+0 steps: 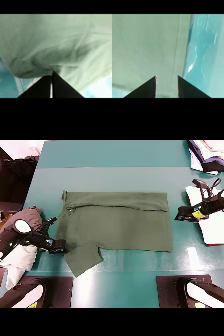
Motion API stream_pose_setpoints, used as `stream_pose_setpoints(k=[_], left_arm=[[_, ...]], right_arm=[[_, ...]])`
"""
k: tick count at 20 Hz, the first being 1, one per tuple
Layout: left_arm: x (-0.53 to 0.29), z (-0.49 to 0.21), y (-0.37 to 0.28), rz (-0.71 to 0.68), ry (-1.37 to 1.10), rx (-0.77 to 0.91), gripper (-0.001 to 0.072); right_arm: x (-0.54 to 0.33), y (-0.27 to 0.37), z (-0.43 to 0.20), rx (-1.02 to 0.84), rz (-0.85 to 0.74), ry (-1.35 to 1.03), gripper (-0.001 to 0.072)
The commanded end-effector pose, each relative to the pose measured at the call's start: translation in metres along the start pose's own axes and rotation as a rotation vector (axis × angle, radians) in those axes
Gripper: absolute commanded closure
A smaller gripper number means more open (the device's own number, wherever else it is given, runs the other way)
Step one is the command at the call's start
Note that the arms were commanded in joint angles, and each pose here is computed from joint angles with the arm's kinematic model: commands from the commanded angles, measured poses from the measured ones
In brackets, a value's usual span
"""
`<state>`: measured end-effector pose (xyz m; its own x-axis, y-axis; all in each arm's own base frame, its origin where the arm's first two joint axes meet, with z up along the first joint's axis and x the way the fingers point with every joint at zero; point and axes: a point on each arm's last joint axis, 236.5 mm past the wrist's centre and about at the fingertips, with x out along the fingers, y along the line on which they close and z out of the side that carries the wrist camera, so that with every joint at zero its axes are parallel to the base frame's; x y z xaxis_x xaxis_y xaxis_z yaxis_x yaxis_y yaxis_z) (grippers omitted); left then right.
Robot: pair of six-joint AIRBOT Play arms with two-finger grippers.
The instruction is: Fold the shirts.
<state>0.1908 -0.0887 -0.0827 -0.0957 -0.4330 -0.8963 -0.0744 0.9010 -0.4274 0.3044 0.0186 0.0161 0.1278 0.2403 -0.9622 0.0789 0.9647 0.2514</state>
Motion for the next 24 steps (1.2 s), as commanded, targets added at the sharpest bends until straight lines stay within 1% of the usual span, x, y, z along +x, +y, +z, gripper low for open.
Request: stream_pose_setpoints(k=[1,3,4,5,8,10,11,12,14,15,16,18,19,20,24], left_arm=[[-0.01,0.002,-0.01,-0.015,0.011,0.044,0.0682],[-0.021,0.008,-0.016,-0.019,0.0,0.076,0.0682],[-0.025,0.012,-0.019,-0.021,-0.01,0.087,0.0682],[-0.028,0.015,-0.02,-0.021,-0.02,0.092,0.0682],[-0.03,0.02,-0.021,-0.019,-0.039,0.094,0.0681],[-0.03,0.02,-0.021,-0.019,-0.04,0.094,0.0681],[-0.03,0.02,-0.021,-0.02,-0.04,0.094,0.0681],[-0.03,0.02,-0.021,-0.02,-0.04,0.094,0.0682],[-0.03,0.02,-0.022,-0.022,-0.04,0.094,0.0681],[-0.03,0.02,-0.022,-0.025,-0.041,0.093,0.0681],[-0.03,0.02,-0.023,-0.027,-0.04,0.093,0.0681],[-0.03,0.02,-0.023,-0.027,-0.039,0.093,0.0682],[-0.03,0.02,-0.023,-0.027,-0.039,0.093,0.0682],[-0.03,0.019,-0.022,-0.026,-0.036,0.101,0.0682],[-0.035,0.003,-0.019,-0.003,0.021,0.118,0.0684]], right_arm=[[0.015,-0.004,-0.044,-0.003,0.013,0.165,0.0408],[0.034,-0.015,-0.071,0.03,0.03,0.247,0.0396],[0.042,-0.021,-0.085,0.049,0.037,0.283,0.0328],[0.049,-0.027,-0.098,0.078,0.045,0.316,0.0229],[0.069,-0.044,-0.126,0.193,0.064,0.358,0.0221],[0.082,-0.036,-0.132,0.233,0.137,0.344,0.0224],[0.087,-0.03,-0.132,0.253,0.167,0.331,0.0235],[0.092,-0.026,-0.132,0.262,0.187,0.317,0.0265],[0.099,-0.023,-0.13,0.262,0.19,0.295,0.0265],[0.1,-0.023,-0.127,0.25,0.183,0.286,0.0286],[0.101,-0.022,-0.125,0.24,0.18,0.279,0.0358],[0.099,-0.02,-0.119,0.215,0.172,0.267,0.0556],[0.096,-0.02,-0.115,0.2,0.166,0.262,0.0677],[0.092,-0.018,-0.112,0.187,0.169,0.263,0.0692],[0.059,-0.005,-0.112,0.134,0.199,0.318,0.0694]])
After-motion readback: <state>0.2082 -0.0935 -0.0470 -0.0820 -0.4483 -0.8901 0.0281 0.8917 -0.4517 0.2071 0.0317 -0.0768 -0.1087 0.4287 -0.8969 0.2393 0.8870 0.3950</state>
